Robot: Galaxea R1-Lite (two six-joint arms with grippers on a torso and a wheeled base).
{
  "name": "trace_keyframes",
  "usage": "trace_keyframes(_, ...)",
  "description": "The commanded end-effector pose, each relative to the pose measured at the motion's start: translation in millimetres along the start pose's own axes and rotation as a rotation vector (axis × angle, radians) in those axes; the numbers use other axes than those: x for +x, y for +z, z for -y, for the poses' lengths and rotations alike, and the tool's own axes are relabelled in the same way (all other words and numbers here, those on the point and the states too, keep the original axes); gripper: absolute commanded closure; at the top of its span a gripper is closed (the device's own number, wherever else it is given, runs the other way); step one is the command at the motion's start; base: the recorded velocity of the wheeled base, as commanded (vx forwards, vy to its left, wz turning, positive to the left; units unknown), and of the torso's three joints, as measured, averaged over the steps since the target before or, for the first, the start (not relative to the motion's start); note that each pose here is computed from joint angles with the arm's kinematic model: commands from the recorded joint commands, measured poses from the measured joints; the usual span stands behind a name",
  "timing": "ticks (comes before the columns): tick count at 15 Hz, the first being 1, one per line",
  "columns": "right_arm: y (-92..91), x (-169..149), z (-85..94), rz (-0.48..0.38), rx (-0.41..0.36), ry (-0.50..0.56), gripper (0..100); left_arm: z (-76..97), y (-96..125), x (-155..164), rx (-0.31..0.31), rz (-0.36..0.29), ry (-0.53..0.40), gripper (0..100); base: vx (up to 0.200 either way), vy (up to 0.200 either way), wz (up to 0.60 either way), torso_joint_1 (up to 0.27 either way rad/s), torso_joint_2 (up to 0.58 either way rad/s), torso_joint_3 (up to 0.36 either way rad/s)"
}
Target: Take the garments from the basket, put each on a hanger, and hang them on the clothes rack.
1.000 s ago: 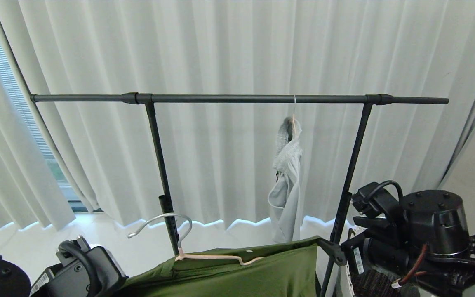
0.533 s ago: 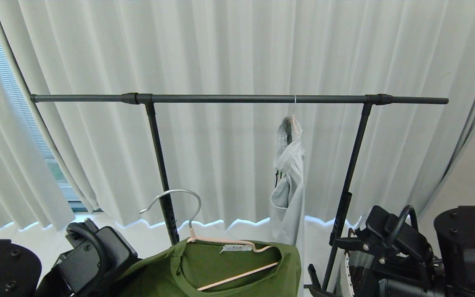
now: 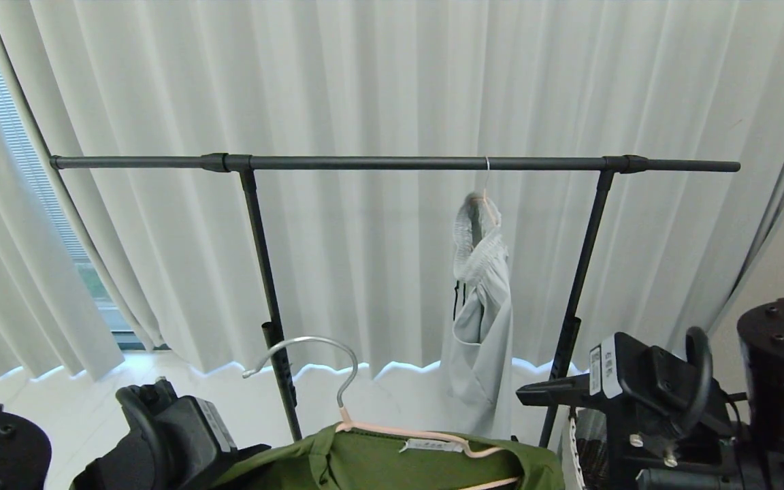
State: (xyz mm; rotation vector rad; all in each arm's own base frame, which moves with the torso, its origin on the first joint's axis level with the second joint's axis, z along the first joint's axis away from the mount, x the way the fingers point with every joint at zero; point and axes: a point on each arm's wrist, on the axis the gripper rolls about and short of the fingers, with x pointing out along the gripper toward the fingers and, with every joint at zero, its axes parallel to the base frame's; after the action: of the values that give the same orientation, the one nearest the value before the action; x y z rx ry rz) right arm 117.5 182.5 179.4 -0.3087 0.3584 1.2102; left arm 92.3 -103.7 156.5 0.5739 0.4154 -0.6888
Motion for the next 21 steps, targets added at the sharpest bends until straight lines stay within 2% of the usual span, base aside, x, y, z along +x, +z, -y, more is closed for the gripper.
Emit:
trace_keyframes(1,9.7,20.2,-9.0,-0.014,-0.027,0.077,0,5.3,2.1,1.1,0.026,0.007,-0.032,100,0.0,0.0,0.0,0.0,0.0,0.0)
trace_keyframes(3,13.4,36.8,-19.3,-0.03,-0.045,0.151,0,10.5,3.7,-1.1,0.047,0.026,-0.063,100,0.0,0.0,0.0,0.0,0.0,0.0)
trace_keyframes(7,10.1,54.9,-28.0,-0.068,-0.049,0.221,0,12.9,8.2,-2.5,0.066,0.071,-0.073,100,0.0,0.0,0.0,0.0,0.0,0.0)
trace_keyframes(14,6.3,56.7,-28.2,-0.086,-0.045,0.225,0,13.8,9.6,-2.7,0.078,0.081,-0.077,100,0.0,0.0,0.0,0.0,0.0,0.0)
trace_keyframes(15,5.6,57.9,-27.7,-0.089,-0.044,0.222,100,13.8,9.6,-2.7,0.078,0.081,-0.077,100,0.0,0.0,0.0,0.0,0.0,0.0)
trace_keyframes(21,4.8,59.9,-25.4,-0.095,-0.048,0.195,100,14.1,9.9,-4.2,0.079,0.089,-0.08,100,0.0,0.0,0.0,0.0,0.0,0.0)
